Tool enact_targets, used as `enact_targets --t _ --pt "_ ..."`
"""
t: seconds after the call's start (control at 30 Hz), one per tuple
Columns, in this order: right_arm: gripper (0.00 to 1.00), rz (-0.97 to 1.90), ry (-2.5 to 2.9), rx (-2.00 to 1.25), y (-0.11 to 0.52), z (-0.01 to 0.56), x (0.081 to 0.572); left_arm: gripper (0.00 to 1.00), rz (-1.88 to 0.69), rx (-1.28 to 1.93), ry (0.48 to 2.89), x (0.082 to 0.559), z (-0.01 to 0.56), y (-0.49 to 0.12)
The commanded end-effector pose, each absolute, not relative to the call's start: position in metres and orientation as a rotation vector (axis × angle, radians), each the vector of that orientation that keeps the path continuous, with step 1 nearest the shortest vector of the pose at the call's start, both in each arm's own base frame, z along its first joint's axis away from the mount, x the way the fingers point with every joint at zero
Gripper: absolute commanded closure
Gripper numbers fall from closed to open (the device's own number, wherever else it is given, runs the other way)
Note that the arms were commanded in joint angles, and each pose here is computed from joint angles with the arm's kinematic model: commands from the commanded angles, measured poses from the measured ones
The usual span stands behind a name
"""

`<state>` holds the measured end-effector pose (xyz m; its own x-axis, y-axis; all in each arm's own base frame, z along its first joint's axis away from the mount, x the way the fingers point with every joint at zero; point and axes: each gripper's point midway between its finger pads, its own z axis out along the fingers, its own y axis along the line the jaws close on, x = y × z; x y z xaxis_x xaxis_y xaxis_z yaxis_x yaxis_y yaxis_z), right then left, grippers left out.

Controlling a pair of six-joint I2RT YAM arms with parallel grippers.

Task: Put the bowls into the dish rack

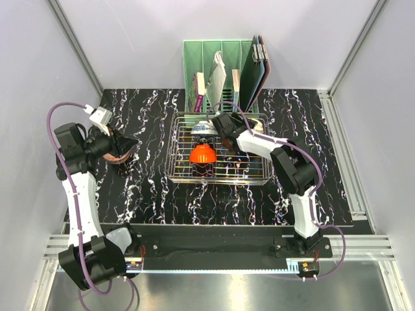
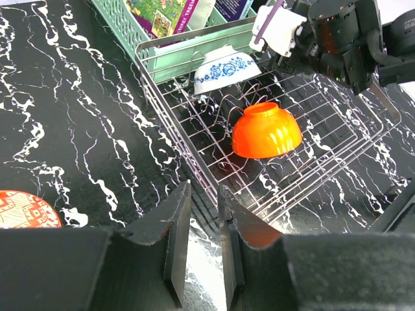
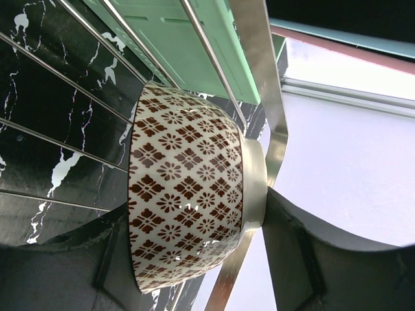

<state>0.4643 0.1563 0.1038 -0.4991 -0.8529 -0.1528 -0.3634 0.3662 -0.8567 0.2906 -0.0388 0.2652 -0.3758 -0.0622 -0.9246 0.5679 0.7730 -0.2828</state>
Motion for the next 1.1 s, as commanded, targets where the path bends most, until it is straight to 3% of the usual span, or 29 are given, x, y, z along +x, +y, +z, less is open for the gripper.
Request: enact_targets --t 0.0,0.2,0.3,0.47,0.57,0.97,1.07 --pt "0.87 -1.066 2.036 -1.108 0.161 0.08 0.456 0.74 -0.701 0.43 1.813 0.287 0.274 -0.039" --pt "0.6 -1.047 2.05 -1.164 0.163 0.063 0.443 0.74 -0.694 0.432 1.808 0.287 0.277 -0.037" --pt "0.39 -1.032 2.058 -1.192 0.163 0.056 0.437 0.74 -0.698 0.428 1.81 0.286 0.276 -0.036" --pt "0.28 -0.985 2.078 -1.214 0.166 0.051 0.429 0.74 -0.69 0.424 1.811 0.286 0.276 -0.034" --pt "0.16 -0.953 2.096 -1.24 0.168 0.049 0.423 0.74 -0.696 0.418 1.814 0.285 0.276 -0.034" --pt "0.0 -0.813 2.153 -1.297 0.177 0.043 0.409 0.74 -0.695 0.414 1.811 0.285 0.276 -0.032" --pt "0.0 -0.777 2.164 -1.319 0.178 0.043 0.405 0.74 -0.697 0.412 1.812 0.284 0.276 -0.032"
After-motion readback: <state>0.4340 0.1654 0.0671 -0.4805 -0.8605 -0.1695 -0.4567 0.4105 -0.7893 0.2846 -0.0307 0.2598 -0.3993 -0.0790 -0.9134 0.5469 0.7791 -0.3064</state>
